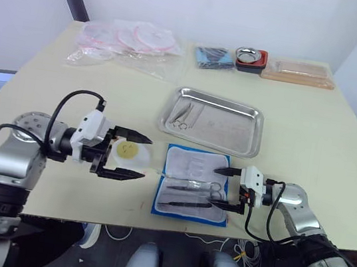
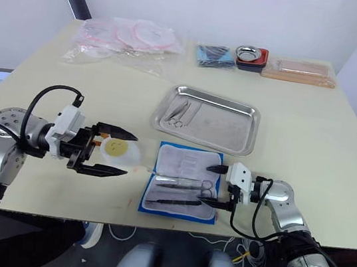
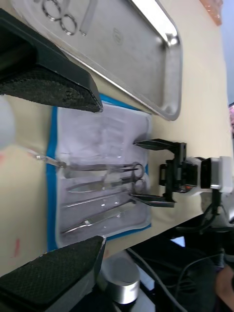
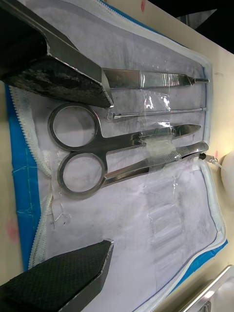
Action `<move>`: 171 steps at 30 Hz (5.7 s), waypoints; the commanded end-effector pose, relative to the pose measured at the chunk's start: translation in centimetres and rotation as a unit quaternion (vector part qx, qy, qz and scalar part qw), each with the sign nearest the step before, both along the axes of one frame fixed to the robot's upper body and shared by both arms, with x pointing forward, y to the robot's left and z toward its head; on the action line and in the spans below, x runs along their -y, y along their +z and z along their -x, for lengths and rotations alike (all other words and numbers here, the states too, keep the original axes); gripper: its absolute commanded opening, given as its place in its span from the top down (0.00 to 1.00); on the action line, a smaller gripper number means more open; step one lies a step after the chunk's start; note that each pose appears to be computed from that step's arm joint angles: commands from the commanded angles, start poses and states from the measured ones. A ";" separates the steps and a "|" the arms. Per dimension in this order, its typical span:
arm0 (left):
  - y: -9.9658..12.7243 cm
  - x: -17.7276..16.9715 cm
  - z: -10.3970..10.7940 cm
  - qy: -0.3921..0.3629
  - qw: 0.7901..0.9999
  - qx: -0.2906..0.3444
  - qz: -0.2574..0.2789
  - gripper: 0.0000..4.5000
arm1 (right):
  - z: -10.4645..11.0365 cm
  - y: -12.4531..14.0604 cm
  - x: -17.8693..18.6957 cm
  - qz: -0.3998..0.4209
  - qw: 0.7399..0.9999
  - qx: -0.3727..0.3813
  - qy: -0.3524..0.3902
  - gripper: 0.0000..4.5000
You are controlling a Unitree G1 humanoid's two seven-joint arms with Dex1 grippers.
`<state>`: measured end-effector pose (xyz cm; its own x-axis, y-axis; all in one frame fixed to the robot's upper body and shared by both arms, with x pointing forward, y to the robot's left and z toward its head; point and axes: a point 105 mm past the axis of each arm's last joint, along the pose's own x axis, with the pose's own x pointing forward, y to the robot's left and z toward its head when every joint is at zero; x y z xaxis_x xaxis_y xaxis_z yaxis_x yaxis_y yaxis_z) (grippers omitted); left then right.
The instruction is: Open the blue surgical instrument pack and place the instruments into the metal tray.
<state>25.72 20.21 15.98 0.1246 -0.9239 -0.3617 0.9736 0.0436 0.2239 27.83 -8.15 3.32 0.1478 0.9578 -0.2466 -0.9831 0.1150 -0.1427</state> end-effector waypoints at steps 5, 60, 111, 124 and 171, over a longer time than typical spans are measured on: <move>0.9 -0.2 0.9 -0.040 0.999 0.008 -0.016 0.05 | 3.6 -8.0 2.8 0.125 0.984 -0.128 -0.012 0.00; -8.8 7.7 -4.8 -0.063 0.991 0.095 -0.065 0.37 | 3.6 -7.8 2.8 0.124 0.984 -0.123 -0.023 0.00; -7.5 9.1 -3.8 -0.054 0.995 -0.011 -0.078 0.99 | 3.8 -8.0 2.6 0.122 0.984 -0.126 -0.025 0.00; -6.3 7.0 -3.7 -0.031 0.991 -0.011 -0.128 0.99 | 3.6 -8.0 2.4 0.122 0.985 -0.124 -0.022 0.00; 1.2 9.6 -9.5 0.243 0.969 0.031 0.020 0.99 | 3.4 -8.0 1.9 0.121 0.985 -0.124 -0.017 0.00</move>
